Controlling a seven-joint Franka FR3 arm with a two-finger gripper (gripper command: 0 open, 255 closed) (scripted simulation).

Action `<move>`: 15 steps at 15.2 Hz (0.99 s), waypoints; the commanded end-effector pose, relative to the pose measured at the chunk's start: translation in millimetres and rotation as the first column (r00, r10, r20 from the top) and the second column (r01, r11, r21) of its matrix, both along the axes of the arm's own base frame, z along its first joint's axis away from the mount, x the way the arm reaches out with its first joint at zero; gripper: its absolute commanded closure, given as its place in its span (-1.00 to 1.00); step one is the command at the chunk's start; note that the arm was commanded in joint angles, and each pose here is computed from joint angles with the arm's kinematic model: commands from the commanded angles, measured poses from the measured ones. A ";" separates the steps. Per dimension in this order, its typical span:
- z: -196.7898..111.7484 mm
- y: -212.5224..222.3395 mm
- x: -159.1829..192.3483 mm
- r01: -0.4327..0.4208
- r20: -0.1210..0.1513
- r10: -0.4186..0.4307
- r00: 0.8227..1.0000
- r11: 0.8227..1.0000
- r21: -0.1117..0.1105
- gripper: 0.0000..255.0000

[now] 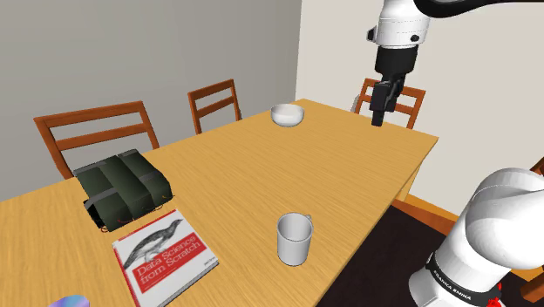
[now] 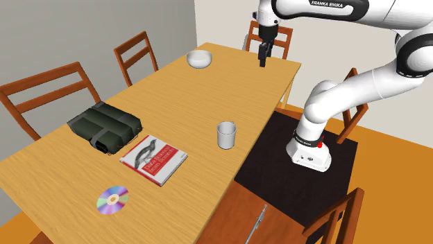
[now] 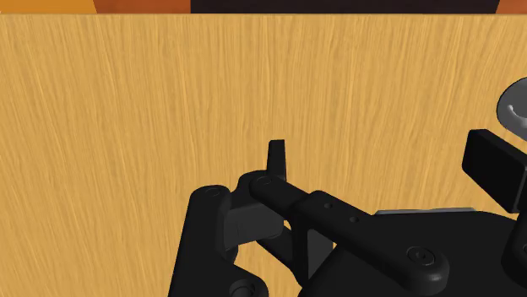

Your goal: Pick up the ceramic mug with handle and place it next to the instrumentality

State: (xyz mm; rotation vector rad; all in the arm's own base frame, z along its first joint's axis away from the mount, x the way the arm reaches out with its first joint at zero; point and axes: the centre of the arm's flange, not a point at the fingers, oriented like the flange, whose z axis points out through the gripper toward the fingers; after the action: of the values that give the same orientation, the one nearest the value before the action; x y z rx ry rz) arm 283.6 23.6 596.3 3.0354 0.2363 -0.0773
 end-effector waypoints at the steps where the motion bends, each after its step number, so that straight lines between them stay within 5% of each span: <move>1: 0.0 0.0 0.0 0.000 0.000 0.000 1.000 1.000 0.000 -1.00; 15: -105.0 149.4 4.1 0.003 0.022 -0.003 1.000 1.000 0.015 -1.00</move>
State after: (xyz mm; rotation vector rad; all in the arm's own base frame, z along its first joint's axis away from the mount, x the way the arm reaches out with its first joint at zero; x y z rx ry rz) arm 286.8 164.2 498.8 3.0467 0.2345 -0.0467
